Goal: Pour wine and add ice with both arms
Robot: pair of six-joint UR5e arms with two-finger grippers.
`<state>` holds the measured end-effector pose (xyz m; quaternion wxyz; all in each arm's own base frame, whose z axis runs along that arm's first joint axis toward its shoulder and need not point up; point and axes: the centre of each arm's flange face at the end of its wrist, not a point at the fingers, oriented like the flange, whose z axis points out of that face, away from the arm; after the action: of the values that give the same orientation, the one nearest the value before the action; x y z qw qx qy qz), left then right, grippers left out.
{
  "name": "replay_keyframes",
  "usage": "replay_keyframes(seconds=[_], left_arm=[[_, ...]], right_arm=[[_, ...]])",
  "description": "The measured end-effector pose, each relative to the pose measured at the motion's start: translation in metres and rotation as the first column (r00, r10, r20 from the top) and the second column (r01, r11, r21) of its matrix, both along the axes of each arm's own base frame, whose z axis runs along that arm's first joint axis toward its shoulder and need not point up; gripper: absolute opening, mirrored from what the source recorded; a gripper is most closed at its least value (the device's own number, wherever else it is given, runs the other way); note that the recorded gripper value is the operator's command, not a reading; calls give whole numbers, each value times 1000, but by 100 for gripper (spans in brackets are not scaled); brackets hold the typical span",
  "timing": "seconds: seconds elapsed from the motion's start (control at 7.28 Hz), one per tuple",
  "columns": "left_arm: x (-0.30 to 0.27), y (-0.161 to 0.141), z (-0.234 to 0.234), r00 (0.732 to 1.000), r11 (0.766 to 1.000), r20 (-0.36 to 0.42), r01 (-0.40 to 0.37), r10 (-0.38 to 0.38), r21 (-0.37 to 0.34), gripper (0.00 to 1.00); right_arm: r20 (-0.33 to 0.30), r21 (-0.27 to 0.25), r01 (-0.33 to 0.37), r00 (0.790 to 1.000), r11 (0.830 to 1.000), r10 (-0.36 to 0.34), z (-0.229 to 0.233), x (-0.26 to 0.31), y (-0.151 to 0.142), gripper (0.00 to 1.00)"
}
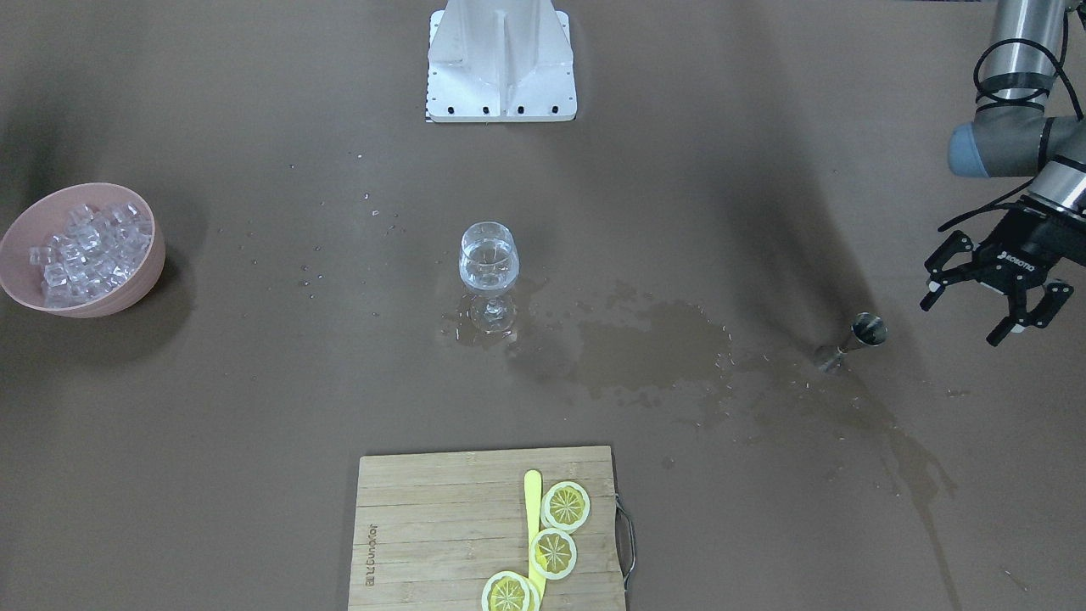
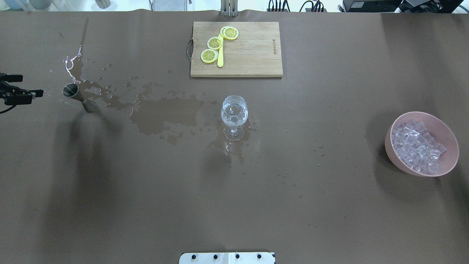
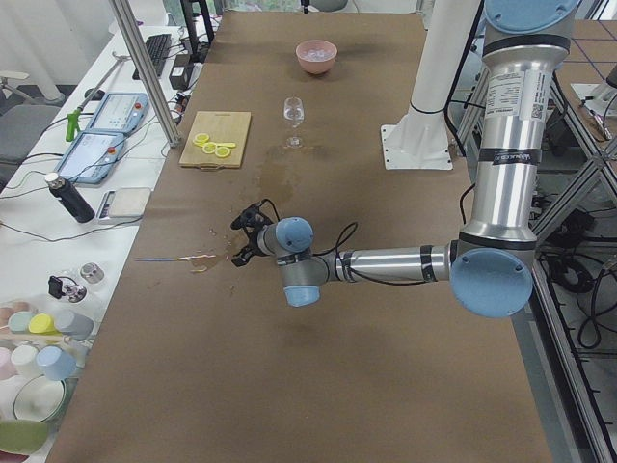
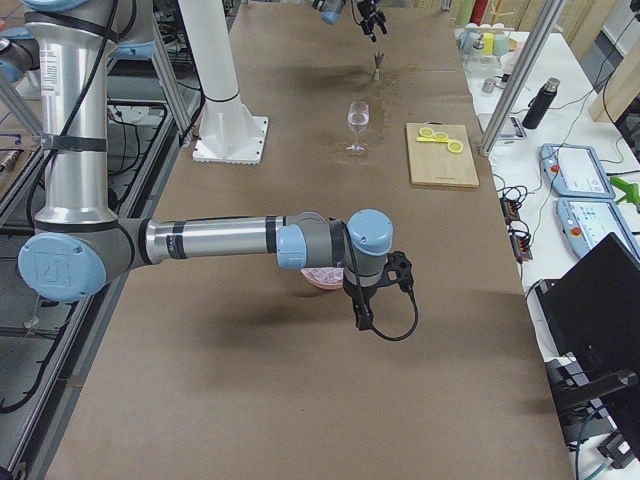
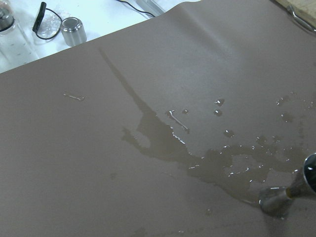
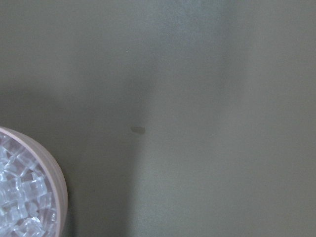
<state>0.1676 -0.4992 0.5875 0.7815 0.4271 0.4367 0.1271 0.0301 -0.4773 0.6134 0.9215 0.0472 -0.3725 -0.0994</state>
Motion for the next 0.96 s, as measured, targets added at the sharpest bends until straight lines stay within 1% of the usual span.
replay_keyframes(seconds=[0.41, 0.55, 0.69, 0.96], left_arm=[[50, 24, -1, 994, 1000, -103, 22, -22, -2, 97], [60, 30, 4, 992, 999, -120, 38, -37, 8, 97], [64, 33, 6, 990, 998, -133, 60, -57, 21, 97], [74, 30, 1, 980, 989, -154, 138, -128, 56, 97]], right_arm=[[17, -5, 1, 1000, 1000, -1, 1, -1, 3, 100], [23, -10, 2, 1000, 1000, -1, 3, -1, 5, 100], [27, -13, 2, 1000, 1000, -2, 4, -1, 8, 100], [29, -13, 2, 1000, 1000, -1, 3, 0, 14, 100]])
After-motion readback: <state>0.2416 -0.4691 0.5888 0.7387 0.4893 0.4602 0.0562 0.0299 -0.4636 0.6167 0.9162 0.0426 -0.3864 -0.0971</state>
